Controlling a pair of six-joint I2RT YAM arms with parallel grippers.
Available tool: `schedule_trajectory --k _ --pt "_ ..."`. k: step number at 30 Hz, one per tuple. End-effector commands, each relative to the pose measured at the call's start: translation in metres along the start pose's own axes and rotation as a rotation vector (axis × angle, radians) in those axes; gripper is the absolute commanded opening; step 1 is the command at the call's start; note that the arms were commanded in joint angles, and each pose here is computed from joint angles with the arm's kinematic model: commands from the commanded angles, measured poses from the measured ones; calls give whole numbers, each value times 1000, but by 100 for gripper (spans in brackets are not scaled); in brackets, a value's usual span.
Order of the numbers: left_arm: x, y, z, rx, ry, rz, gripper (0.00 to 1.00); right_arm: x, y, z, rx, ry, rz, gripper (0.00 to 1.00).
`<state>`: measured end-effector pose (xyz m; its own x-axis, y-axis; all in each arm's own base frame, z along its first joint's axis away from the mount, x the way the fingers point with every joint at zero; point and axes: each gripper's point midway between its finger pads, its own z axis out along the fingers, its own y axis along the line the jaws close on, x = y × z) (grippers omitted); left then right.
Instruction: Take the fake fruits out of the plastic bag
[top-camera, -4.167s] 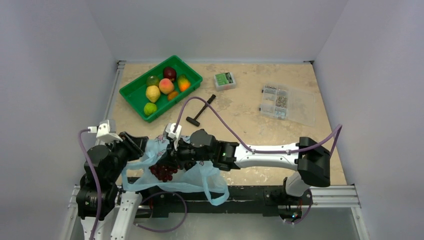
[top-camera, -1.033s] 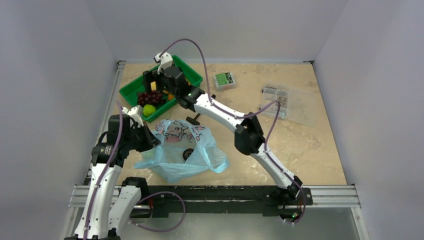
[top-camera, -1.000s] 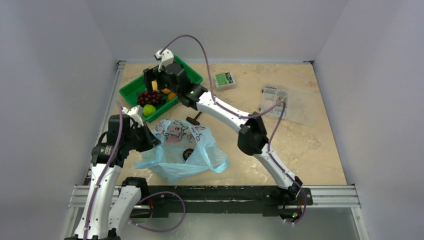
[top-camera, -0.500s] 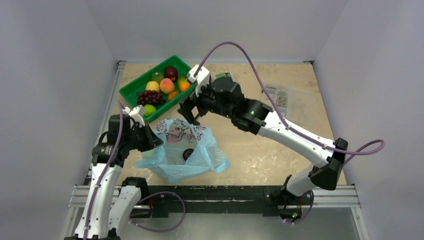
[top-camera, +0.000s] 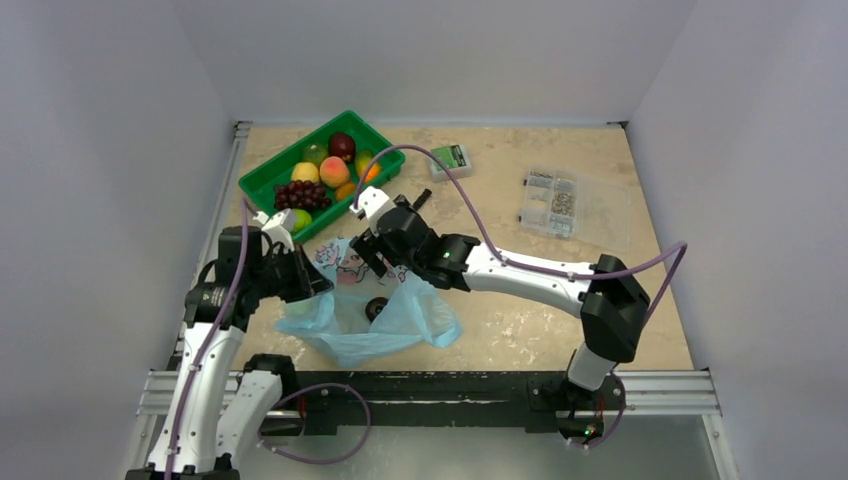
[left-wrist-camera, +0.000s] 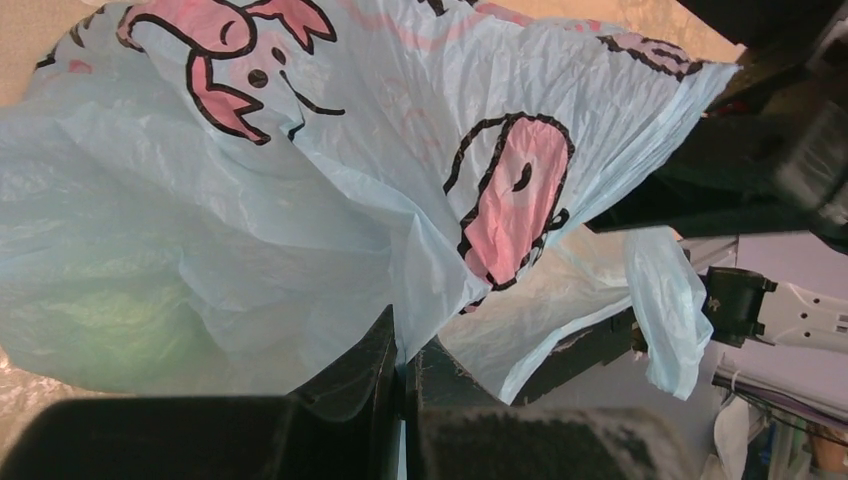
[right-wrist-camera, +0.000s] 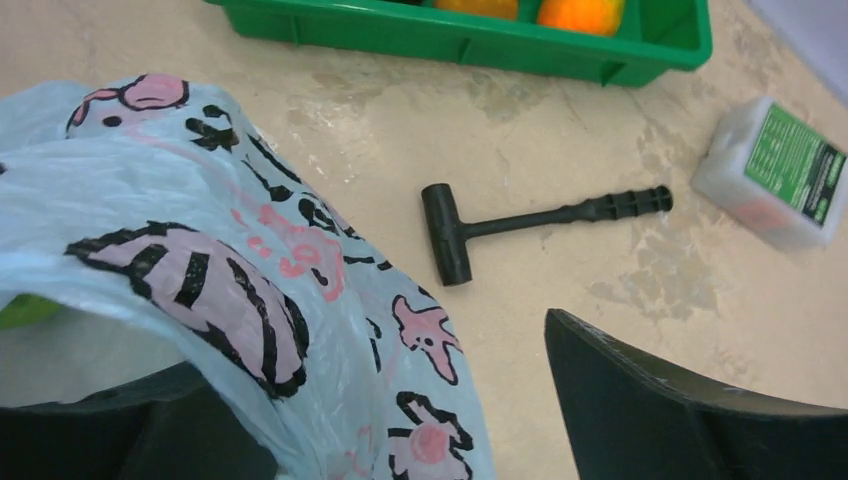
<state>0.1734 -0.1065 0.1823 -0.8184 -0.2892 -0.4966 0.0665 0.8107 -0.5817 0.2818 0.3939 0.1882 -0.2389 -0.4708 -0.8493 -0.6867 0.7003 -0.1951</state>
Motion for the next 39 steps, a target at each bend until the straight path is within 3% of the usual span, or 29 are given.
schedule_trajectory --k 1,4,7,10,13,17,22,26,30,36,39 --pt "-25 -32 -3 68 -46 74 0 -28 -25 2 150 -124 177 72" --pt "-35 -59 1 55 -23 174 0 -29 -41 -10 226 -158 266 28" --pt "-50 -86 7 51 7 203 0 -27 -77 -35 339 -200 375 9" --pt "-73 -117 14 92 11 229 0 -15 -118 -60 432 -202 462 0" --pt "-98 -152 15 123 15 264 0 -11 -147 -94 526 -230 486 0" --pt "-113 -177 27 128 61 308 0 -14 -157 -132 516 -286 481 0" --pt "-101 -128 48 -53 116 364 0 -6 -128 -133 328 -281 483 0" --pt "-81 -62 64 -255 180 398 16 15 -82 -107 142 -209 492 0" --pt "-75 -16 55 -391 165 378 41 19 -45 -93 43 -166 480 0" --pt "-74 -31 -2 -327 19 354 78 16 -17 -87 -36 -145 523 0" --pt "-64 -50 -31 -215 -37 329 83 16 -8 -87 -55 -153 546 0"
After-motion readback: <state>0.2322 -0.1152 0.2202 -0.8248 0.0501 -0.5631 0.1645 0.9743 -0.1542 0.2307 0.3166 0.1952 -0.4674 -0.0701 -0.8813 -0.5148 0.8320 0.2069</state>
